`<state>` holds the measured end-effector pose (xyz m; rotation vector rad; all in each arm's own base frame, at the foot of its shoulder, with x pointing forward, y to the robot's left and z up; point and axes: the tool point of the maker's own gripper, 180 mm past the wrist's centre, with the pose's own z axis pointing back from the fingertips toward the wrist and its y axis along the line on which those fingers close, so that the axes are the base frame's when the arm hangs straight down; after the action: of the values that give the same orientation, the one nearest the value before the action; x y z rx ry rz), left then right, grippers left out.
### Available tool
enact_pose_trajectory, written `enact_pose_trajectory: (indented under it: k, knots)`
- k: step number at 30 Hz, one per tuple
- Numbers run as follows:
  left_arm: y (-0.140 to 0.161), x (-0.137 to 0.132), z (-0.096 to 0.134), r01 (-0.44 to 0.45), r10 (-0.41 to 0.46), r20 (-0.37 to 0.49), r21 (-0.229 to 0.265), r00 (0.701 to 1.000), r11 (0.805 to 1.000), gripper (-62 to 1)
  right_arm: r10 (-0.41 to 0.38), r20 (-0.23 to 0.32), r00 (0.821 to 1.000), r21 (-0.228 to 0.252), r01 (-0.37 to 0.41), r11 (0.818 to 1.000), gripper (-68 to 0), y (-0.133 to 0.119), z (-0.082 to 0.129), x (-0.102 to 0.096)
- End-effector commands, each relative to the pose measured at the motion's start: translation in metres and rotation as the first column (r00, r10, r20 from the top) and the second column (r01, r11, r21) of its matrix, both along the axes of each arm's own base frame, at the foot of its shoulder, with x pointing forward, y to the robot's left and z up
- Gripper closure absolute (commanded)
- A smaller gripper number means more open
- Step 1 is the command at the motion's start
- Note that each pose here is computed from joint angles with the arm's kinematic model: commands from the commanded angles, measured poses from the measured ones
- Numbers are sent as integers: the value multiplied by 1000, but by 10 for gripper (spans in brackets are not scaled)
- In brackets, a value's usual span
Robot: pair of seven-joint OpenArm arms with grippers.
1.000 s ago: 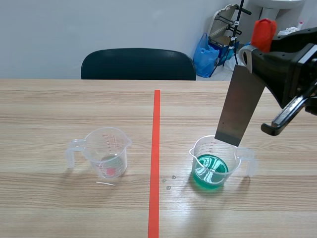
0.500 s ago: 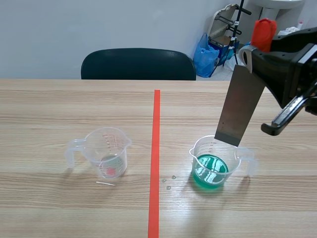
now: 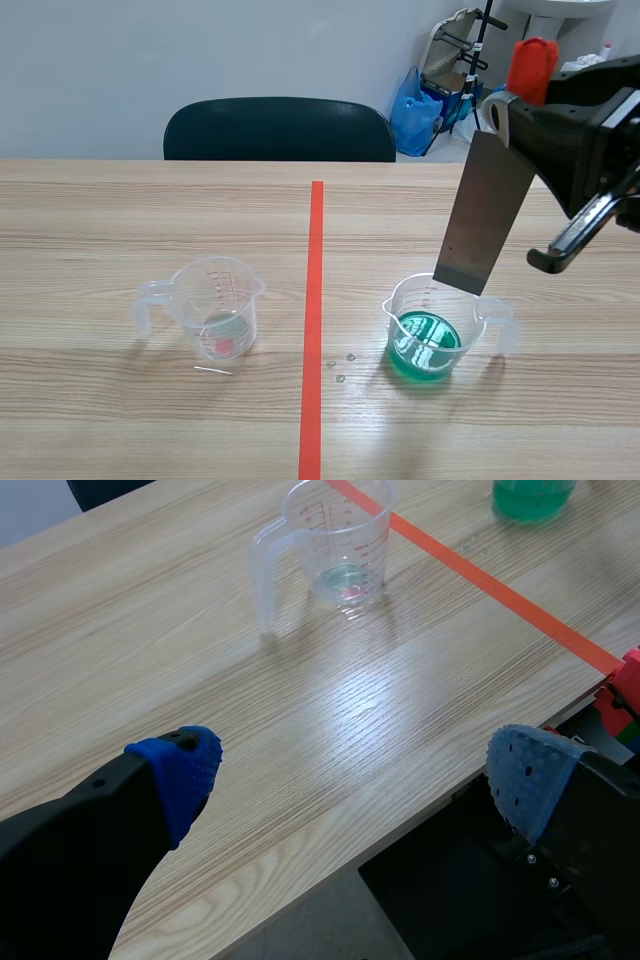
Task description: Do the redox reaction experiment
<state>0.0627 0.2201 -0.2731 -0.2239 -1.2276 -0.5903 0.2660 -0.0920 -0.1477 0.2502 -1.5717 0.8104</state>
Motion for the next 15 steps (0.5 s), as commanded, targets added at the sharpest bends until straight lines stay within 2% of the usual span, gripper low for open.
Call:
enact_pose_trajectory:
  k: [1,15]
  knots:
    - [-3,1,4,-2,3,17,-18,1000,1000,-566,14,48,999,12,-15,1000,-19,3,16,0]
    - [-1,6,7,5,-4,27,-27,1000,1000,-566,14,48,999,12,-15,1000,-19,3,16,0]
